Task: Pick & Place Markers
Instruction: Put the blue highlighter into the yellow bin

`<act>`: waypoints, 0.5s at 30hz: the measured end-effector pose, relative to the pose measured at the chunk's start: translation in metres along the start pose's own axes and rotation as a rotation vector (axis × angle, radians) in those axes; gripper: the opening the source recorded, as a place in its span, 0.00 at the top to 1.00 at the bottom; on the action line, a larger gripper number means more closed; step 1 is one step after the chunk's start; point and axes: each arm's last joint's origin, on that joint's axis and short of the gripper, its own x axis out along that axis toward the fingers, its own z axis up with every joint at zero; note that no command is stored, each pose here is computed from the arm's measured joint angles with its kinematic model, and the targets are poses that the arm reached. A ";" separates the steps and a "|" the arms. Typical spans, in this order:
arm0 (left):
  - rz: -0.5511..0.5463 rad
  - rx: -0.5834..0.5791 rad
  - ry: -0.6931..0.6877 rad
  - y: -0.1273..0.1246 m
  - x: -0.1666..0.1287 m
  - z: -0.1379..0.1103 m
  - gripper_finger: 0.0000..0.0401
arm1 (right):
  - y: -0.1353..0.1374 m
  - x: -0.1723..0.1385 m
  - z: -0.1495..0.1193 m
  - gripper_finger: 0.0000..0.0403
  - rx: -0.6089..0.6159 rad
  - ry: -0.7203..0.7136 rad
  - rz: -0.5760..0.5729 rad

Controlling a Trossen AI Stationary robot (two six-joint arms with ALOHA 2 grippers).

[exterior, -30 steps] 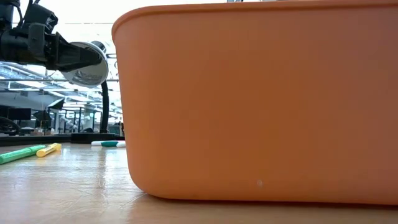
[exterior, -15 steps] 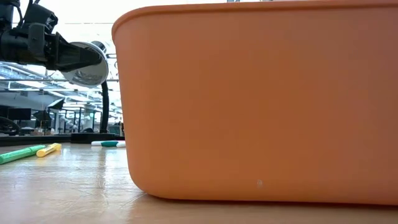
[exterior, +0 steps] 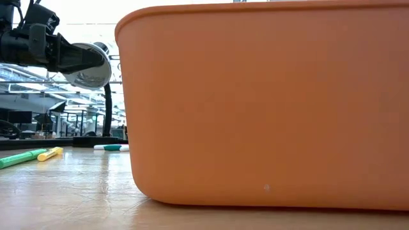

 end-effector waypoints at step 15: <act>0.000 0.000 0.000 0.000 0.000 0.000 0.47 | 0.024 0.014 -0.011 0.52 -0.124 -0.027 -0.044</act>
